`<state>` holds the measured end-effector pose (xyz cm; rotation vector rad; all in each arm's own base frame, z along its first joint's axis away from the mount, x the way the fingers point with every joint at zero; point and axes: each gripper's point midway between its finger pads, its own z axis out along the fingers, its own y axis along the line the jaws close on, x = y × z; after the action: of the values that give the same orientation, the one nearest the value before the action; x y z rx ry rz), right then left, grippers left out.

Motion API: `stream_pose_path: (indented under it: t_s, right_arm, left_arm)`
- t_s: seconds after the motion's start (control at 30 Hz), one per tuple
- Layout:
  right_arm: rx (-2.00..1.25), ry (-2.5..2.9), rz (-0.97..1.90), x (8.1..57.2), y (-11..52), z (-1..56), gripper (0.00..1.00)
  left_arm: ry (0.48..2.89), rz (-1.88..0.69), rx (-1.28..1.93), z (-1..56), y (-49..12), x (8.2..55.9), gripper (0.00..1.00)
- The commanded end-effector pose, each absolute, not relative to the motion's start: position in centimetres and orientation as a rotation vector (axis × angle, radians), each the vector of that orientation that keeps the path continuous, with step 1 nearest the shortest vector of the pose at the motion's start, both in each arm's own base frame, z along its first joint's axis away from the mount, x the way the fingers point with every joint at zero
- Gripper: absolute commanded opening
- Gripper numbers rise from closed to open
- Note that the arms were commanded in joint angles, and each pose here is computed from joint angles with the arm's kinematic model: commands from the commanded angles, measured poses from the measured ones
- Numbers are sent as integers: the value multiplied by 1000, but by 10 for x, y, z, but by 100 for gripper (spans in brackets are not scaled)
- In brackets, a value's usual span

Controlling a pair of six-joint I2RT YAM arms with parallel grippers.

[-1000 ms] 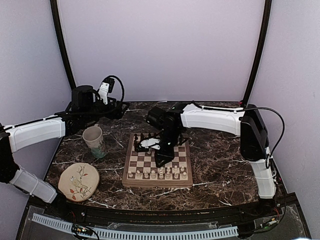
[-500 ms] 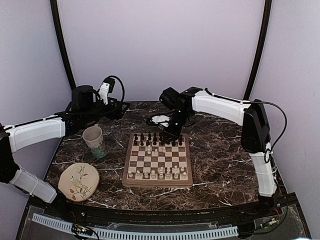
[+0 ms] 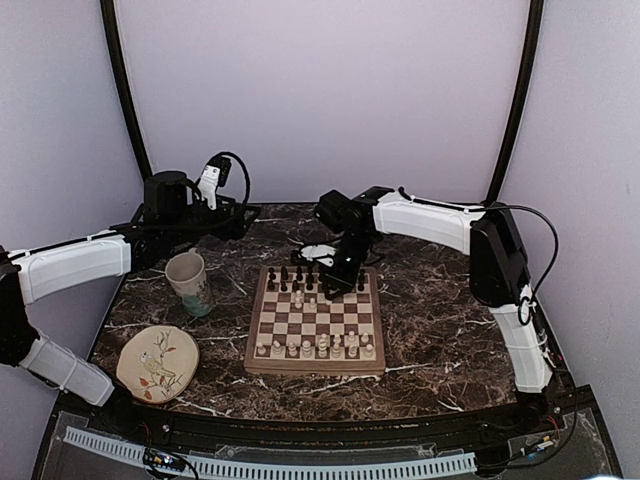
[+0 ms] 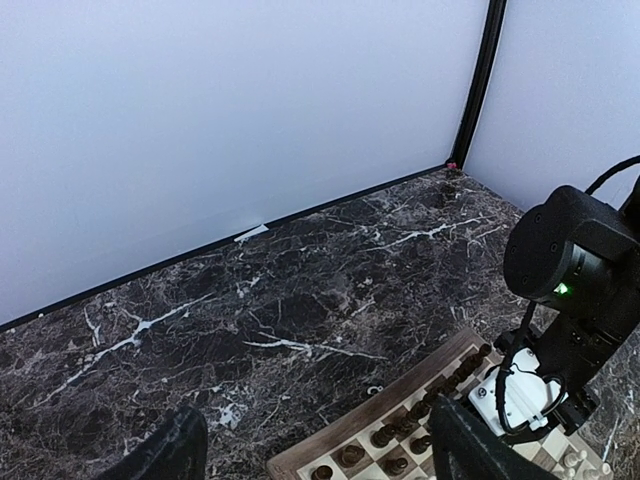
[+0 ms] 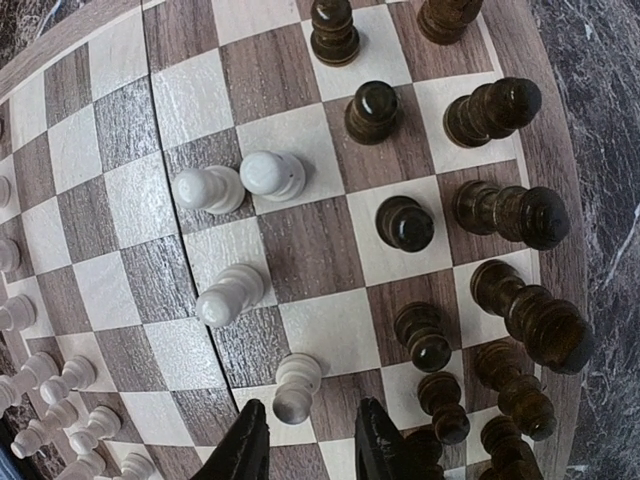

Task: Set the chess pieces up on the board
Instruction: Pick up the pawn from the chessboard.

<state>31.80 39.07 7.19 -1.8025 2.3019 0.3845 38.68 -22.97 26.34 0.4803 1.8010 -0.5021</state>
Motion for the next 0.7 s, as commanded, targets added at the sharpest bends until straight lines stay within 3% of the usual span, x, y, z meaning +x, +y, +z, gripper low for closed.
stream_pose_path:
  t_s: [0.0,0.2,0.43,0.67]
  right_arm:
    - [-1795,2295,425,318,400,73,30]
    - [-1802,2304,448,316,402,70,24]
    - [-1813,2315,445,313,401,65,25]
    - [-1831,2311,452,307,401,68,12]
  left_arm:
    - [1791,-520,481,269,-231,387,79]
    - [1794,-524,483,268,-232,387,79]
    - [1796,-529,484,267,-233,387,79]
    - [1802,-534,484,265,-234,388,79]
